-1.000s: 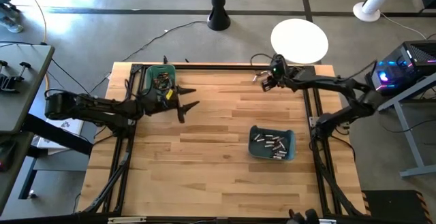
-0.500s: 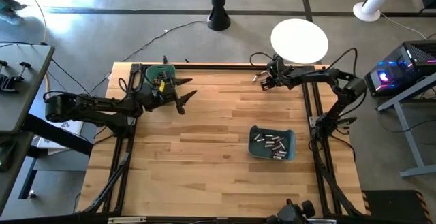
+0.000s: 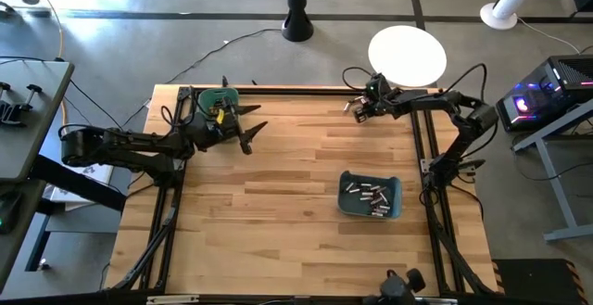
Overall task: Sort batteries
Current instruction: Put the silver battery into the blue bin
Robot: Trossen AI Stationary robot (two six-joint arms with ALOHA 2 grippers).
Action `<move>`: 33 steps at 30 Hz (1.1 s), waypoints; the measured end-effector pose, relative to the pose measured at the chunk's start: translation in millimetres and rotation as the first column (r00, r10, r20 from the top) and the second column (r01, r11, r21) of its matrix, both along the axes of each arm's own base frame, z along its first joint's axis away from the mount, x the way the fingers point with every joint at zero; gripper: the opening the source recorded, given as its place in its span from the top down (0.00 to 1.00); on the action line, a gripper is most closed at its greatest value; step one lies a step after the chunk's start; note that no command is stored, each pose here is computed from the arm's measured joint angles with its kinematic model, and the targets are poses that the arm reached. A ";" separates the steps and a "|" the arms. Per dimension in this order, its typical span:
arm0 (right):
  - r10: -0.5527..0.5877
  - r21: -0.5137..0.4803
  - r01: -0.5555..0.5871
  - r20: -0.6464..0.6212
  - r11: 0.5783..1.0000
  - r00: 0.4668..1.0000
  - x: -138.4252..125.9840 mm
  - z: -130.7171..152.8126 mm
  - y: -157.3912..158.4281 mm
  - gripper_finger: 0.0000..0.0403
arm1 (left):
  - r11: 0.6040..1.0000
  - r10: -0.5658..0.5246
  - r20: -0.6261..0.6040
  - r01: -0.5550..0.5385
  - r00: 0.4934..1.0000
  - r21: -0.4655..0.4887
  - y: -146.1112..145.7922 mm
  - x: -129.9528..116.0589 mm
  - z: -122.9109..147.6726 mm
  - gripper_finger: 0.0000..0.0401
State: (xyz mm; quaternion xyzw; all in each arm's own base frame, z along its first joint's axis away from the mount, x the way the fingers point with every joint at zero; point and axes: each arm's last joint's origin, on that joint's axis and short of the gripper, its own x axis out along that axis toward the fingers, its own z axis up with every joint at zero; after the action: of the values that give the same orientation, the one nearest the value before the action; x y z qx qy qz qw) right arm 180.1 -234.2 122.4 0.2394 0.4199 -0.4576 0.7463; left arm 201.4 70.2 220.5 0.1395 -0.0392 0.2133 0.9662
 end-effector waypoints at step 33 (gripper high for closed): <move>0.548 0.376 -0.480 -0.094 0.792 0.831 14.8 54.5 322.7 0.94 | 0.937 -0.313 0.011 0.311 0.950 -0.158 -62.6 12.3 -5.4 0.41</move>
State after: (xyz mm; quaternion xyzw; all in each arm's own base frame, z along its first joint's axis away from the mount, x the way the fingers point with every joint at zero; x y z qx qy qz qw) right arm 194.9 88.5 176.9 0.1929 0.6131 -0.1790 0.7449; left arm 213.7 7.5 215.2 0.0560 -0.0366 0.0588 0.9960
